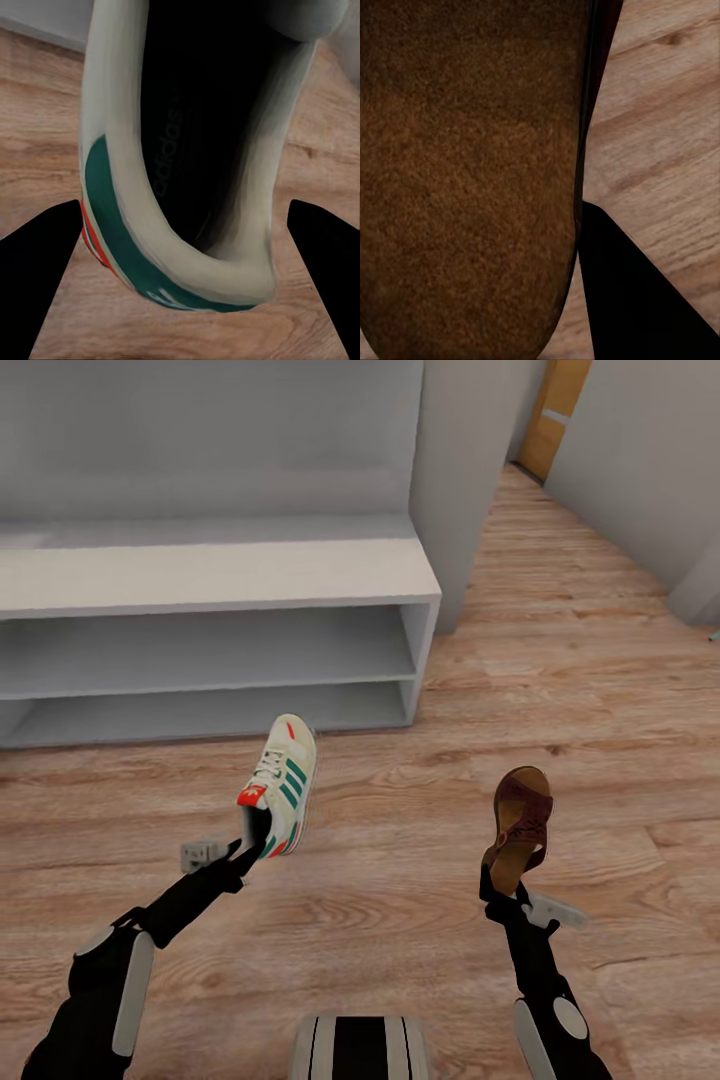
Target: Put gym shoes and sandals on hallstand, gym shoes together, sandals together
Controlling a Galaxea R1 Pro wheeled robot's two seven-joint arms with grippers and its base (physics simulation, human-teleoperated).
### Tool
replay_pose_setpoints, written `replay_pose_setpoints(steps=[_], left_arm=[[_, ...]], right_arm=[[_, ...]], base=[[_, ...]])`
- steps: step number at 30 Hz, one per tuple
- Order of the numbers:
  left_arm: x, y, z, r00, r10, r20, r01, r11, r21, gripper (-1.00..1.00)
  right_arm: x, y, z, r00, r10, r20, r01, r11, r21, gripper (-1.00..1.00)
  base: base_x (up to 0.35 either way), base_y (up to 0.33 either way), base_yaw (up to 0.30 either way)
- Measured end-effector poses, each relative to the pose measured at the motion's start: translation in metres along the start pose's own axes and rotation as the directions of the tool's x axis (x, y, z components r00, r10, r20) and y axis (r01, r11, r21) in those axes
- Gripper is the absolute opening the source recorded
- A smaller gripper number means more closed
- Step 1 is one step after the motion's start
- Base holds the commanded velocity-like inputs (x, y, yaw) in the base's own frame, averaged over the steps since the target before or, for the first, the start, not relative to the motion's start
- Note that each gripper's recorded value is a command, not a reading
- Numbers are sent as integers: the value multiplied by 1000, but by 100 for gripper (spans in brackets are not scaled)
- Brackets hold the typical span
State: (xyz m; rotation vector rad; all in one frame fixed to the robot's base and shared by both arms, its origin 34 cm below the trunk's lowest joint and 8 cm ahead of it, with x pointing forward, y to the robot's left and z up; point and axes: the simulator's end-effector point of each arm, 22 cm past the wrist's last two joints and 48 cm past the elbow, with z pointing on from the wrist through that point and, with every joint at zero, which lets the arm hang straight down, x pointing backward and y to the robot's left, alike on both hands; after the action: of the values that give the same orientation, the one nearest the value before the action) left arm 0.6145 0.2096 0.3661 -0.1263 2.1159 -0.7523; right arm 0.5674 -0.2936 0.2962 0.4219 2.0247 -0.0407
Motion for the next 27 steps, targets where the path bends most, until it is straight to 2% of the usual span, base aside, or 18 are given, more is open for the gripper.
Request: replay_pose_setpoints(steps=[8,15,21,27], left_arm=[[0,32,-8,1000,-12,8,13,994,-106,-100],[-12,81,-40,997,-43,66,57,972,-227,-100],[-14,89,-46,996,-49,77,66,967,-246,-100],[-8,90,-45,999,-22,42,32,965,-259,-100]], right_arm=[[4,-1,0,1000,-2,-8,2,1000,2,-100],[7,0,0,1000,-4,-12,4,1000,0,-100],[7,0,0,1000,-4,-13,4,1000,0,-100],[5,1,1,1000,-25,-9,25,1000,-6,-100]], base=[[0,0,209],[0,0,57],[0,0,3],[0,0,0]])
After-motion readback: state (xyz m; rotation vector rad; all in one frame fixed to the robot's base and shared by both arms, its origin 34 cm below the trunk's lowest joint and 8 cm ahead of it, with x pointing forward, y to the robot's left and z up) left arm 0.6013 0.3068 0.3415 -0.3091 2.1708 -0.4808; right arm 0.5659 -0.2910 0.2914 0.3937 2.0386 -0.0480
